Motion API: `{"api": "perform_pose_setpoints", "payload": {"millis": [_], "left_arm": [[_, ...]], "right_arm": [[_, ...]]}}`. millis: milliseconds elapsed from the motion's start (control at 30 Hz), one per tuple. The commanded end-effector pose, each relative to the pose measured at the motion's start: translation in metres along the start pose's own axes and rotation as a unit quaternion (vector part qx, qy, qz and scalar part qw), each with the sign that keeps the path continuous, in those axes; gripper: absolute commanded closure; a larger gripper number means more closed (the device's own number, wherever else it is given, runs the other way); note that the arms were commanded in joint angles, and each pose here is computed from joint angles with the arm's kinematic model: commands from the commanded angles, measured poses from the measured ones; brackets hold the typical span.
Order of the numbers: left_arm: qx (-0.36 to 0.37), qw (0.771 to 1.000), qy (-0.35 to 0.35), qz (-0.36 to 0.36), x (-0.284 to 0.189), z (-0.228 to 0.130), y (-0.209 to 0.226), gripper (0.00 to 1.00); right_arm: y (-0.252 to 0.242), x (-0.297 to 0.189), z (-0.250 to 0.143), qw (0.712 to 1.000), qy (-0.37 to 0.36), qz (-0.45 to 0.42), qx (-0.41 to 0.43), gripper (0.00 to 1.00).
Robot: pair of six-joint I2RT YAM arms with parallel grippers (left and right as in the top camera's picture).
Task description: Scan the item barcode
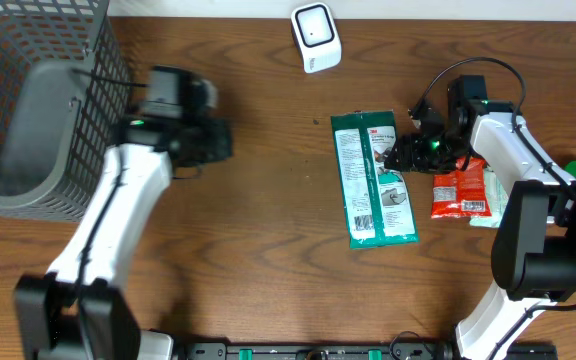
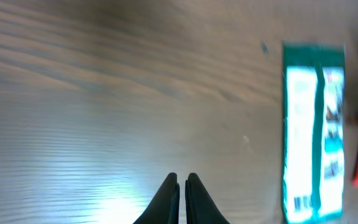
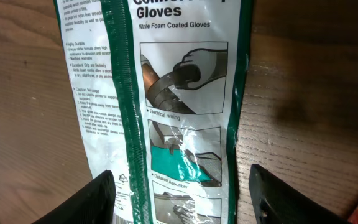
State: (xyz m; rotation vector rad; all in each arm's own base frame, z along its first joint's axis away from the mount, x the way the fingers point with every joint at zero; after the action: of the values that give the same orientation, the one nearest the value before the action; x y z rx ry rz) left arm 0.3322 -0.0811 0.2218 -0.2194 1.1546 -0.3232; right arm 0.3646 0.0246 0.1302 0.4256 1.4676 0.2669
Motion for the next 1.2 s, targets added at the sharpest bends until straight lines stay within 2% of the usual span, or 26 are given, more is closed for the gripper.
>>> {"api": "perform_pose_setpoints", "payload": {"millis": [0,233,533,767,1167], "left_arm": [[0.033,0.998,0.037,-0.039,0.029,-0.008,-0.027,0.92],[0.115,0.989,0.040,-0.080,0.081,-0.017,-0.082,0.92],[0.163,0.978,0.044,-0.120,0.146,-0.042,-0.132,0.93],[0.179,0.974,0.062,-0.125,0.172,-0.058,-0.142,0.92],[0.173,0.974,0.095,-0.111,0.199,-0.073,-0.132,0.92]], "right_arm": [[0.003,-0.001,0.002,1.000,-0.003,0.008,-0.017,0.36],[0.000,-0.002,0.003,1.000,-0.005,0.006,-0.027,0.35],[-0.008,0.008,0.000,1.000,0.008,-0.014,-0.021,0.36],[-0.013,0.023,0.000,0.999,0.026,-0.011,-0.016,0.37],[-0.020,0.039,-0.007,0.999,0.053,-0.010,0.004,0.44]]}}
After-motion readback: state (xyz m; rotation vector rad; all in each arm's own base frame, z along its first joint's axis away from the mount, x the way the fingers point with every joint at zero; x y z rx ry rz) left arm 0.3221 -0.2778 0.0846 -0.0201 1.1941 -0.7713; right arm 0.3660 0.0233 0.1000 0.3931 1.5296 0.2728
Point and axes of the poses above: each gripper's point midway between its finger pads, its own x axis out along the fingers, its own y axis along the line the jaws close on, z = x × y, the point moved 10 cm from there along -x, back along the fingers, and after that the axes turned 9 degrees about x, right-handed, at the moved point
